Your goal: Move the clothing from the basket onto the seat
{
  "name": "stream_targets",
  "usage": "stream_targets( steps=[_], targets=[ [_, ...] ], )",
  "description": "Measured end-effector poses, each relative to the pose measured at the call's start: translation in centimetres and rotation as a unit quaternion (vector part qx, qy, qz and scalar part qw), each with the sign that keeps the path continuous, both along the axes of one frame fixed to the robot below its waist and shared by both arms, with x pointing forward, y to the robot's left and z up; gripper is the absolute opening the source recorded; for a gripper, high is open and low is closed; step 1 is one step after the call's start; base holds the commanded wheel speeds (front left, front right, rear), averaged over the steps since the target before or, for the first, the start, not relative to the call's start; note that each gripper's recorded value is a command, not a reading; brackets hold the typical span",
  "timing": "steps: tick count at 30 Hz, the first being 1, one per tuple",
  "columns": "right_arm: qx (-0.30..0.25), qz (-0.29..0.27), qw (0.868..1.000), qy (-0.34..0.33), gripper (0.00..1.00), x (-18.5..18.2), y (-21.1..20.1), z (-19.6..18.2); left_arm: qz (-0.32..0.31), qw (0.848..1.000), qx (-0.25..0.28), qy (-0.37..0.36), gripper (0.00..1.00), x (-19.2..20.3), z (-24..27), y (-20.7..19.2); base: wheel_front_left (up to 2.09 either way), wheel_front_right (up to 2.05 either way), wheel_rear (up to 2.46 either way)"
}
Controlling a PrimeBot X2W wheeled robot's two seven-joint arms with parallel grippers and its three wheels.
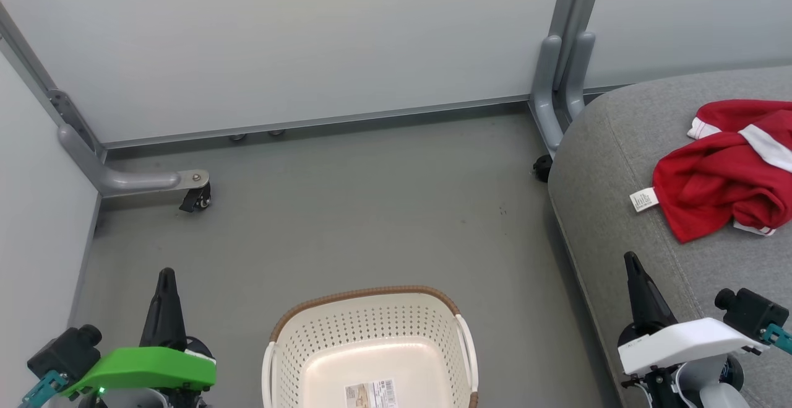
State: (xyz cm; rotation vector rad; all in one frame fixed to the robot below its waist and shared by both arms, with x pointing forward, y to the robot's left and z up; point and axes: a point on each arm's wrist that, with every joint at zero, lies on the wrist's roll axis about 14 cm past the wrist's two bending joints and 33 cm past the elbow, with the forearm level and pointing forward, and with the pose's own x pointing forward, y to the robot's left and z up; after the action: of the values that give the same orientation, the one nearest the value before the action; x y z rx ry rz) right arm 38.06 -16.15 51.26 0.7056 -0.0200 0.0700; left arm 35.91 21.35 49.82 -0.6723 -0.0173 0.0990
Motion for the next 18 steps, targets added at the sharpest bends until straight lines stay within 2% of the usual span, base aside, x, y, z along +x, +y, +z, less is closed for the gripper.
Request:
stream_targets(
  steps=[18],
  targets=[
    [0.113,-0.011,0.993,0.021,0.00,0.2,-1.1,-0.3,-0.002,0.993,-0.119,0.000,0.00,0.6,0.0,-0.1,0.00,0.00,0.00]
  ],
)
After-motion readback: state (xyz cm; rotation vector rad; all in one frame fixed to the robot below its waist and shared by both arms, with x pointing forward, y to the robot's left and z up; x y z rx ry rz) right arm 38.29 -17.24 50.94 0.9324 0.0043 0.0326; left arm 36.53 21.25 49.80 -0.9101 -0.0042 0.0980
